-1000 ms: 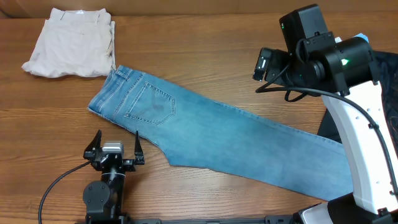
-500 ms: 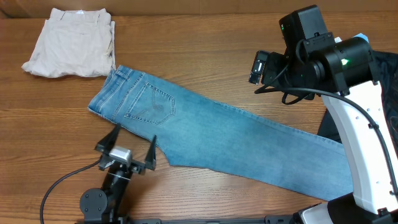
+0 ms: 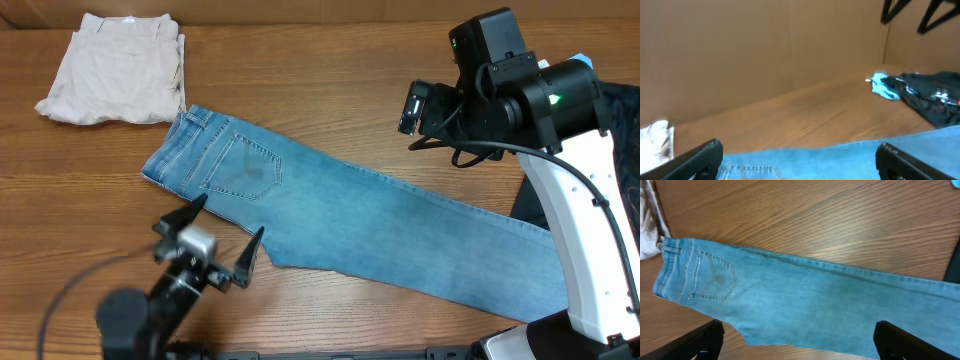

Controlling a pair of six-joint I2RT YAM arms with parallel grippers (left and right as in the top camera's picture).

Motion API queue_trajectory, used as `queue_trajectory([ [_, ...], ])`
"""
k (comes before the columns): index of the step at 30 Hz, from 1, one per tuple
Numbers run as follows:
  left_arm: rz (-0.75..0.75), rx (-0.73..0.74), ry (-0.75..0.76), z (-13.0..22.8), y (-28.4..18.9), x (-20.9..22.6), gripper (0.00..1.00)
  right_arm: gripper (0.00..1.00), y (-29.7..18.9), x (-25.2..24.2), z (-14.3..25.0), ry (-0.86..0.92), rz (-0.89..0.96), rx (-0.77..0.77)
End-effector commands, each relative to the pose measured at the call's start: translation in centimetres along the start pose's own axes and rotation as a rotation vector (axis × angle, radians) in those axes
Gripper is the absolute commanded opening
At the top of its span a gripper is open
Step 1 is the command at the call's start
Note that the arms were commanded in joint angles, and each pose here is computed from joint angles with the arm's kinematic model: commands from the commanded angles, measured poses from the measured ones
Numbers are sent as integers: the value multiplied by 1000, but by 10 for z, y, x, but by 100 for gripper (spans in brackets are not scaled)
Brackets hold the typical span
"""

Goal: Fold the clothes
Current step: 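Release the jeans with the right gripper and reach left gripper to waistband, then grasp the jeans waistband with the left gripper and pull it leftward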

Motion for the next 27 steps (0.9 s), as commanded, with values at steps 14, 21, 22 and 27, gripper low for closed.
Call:
queue_trajectory([
  [14,-36,786,-158,16,75,92,100,100,-2,-3,4,1,3,15],
  [21,-240,911,-594,80,84,143,100,100,-2,-3,4,1,5,17],
  [22,-244,932,-618,88,84,146,100,100,-2,-3,4,1,3,15],
  [27,-286,1042,-721,141,83,168,100,100,-2,-1,2,1,-4,7],
])
Point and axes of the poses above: each gripper's point midway between its finger pads, its own y axis out along the fingers, its own x axis along the line the jaws close on, z = x × y, the point moved 2 cm from there along -y, back along the fingers, and after that the axes turned 6 degrees about y, right-handed, at the moved point
